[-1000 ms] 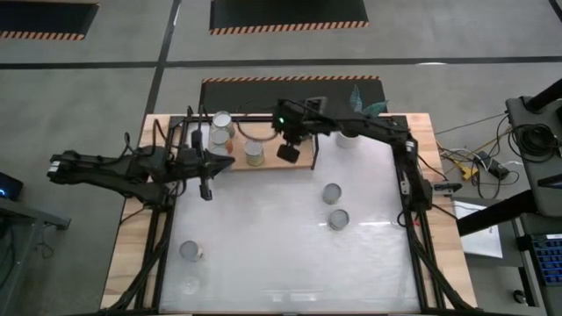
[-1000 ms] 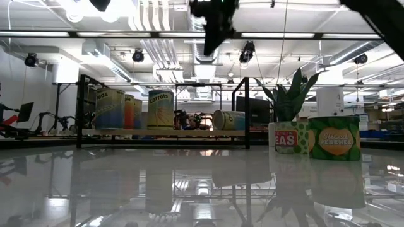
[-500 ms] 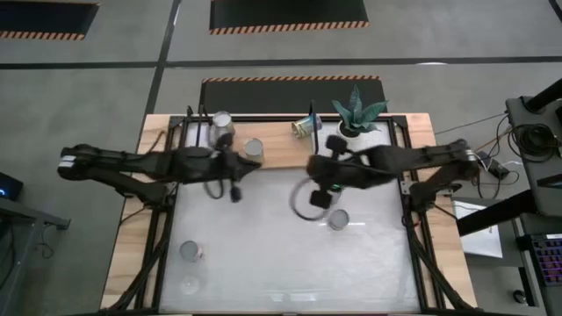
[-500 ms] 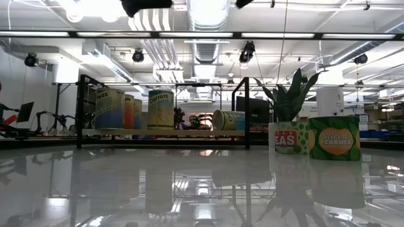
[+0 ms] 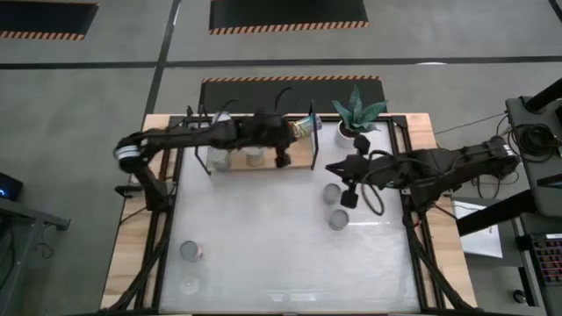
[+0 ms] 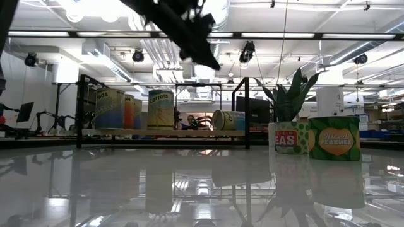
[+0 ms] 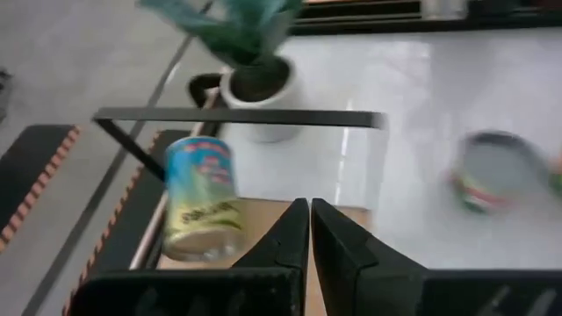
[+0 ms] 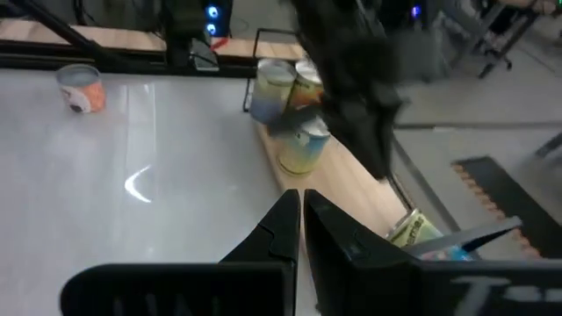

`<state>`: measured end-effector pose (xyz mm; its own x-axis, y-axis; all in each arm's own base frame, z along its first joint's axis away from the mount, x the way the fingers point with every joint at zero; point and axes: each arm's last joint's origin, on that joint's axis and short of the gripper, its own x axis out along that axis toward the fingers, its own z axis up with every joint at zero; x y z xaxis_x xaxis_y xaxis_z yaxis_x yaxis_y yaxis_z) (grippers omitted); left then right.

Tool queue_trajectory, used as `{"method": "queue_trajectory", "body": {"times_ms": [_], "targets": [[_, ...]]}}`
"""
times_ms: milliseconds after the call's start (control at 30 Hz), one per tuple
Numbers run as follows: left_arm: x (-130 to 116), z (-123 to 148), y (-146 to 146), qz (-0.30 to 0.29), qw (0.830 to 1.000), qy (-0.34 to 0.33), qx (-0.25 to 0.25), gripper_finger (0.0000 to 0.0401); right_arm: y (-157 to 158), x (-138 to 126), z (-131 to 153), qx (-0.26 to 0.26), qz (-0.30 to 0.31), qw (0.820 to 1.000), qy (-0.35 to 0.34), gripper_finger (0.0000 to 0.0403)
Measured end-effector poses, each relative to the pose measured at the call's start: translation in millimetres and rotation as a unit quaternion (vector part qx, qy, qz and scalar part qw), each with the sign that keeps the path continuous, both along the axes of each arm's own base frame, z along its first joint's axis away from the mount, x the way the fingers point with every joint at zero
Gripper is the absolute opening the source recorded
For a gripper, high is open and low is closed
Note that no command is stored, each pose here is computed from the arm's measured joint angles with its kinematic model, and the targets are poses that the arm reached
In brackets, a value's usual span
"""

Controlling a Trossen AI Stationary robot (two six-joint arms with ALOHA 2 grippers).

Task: Pick and place cans onto a shelf
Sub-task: Put the canned cherries on the shelf

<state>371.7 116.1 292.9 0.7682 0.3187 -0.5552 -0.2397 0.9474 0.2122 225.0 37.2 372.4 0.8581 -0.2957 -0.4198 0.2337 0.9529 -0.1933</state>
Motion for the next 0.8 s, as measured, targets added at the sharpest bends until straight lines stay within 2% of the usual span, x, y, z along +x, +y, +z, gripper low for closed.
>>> {"method": "queue_trajectory", "body": {"times_ms": [100, 300, 567, 800], "targets": [[14, -13, 23, 0.023, 1.000, -0.012, 0.002, 0.0000, -2, -10, -2, -0.009, 0.007, 1.000, -0.013, 0.0008], [33, -36, 56, 0.058, 0.998, 0.006, -0.015, 0.0000, -6, -24, -10, -0.011, 0.009, 1.000, -0.018, 0.0008], [49, -57, 75, 0.097, 0.995, 0.022, -0.017, 0.0000, -7, -30, -21, -0.012, 0.009, 1.000, -0.016, 0.0008], [46, -67, 86, 0.129, 0.991, 0.034, -0.012, 0.0000, -7, -29, -26, -0.013, 0.009, 1.000, -0.011, 0.0008]]}}
